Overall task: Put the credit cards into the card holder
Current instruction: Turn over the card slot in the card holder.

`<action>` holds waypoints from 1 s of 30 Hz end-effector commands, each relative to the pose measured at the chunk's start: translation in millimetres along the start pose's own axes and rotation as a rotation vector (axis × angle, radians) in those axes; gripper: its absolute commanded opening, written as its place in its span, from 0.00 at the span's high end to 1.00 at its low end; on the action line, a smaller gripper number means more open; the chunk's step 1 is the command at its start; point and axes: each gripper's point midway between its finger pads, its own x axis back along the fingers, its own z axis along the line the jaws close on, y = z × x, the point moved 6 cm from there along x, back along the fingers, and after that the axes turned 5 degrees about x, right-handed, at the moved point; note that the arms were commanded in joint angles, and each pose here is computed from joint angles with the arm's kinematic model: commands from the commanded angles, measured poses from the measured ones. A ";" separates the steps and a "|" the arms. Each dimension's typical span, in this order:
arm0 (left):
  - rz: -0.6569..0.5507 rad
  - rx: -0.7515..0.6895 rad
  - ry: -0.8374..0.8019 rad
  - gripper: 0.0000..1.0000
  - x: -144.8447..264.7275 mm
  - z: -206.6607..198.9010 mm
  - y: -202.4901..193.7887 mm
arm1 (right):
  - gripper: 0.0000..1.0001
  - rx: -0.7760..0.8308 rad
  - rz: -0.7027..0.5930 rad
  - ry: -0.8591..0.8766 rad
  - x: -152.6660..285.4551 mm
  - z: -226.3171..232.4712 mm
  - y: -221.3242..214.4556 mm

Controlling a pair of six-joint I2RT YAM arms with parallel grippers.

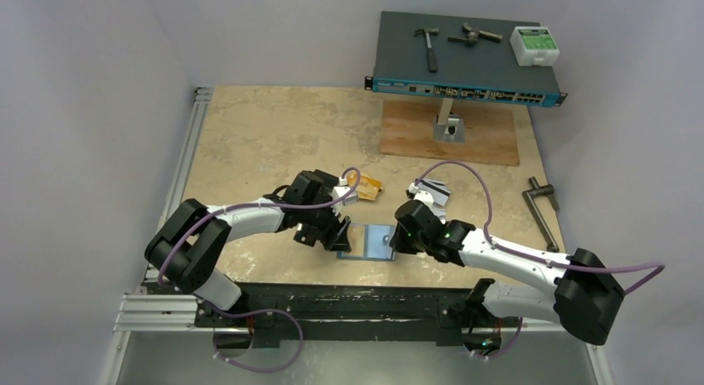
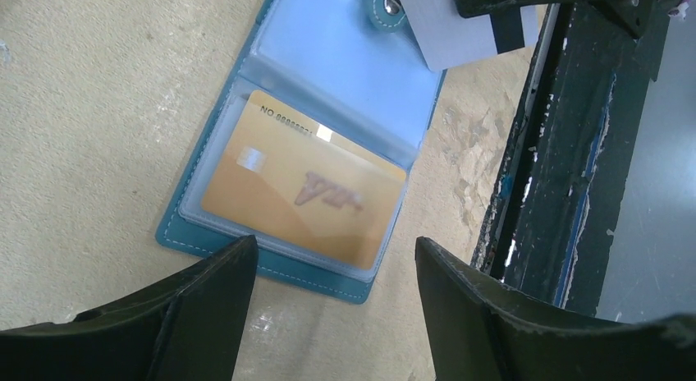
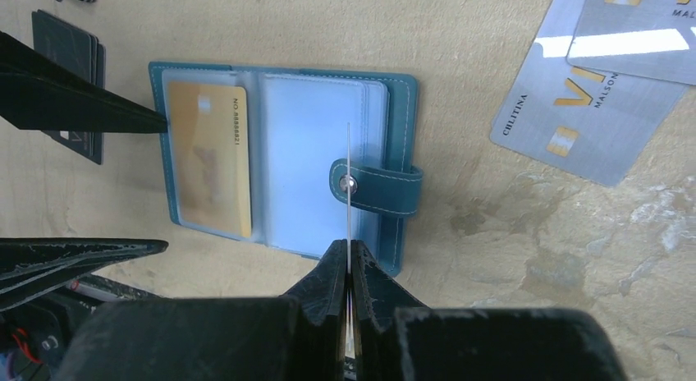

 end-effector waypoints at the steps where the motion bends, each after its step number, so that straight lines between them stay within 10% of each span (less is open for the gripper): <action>1: -0.022 -0.002 -0.013 0.31 0.4 -1.1 12.7 | 1.00 -0.012 -0.086 -0.042 9.3 -6.0 12.4; 30: -0.005 0.001 -0.002 0.36 0.9 0.4 13.3 | 1.00 -0.062 -0.151 -0.030 13.5 -17.9 8.7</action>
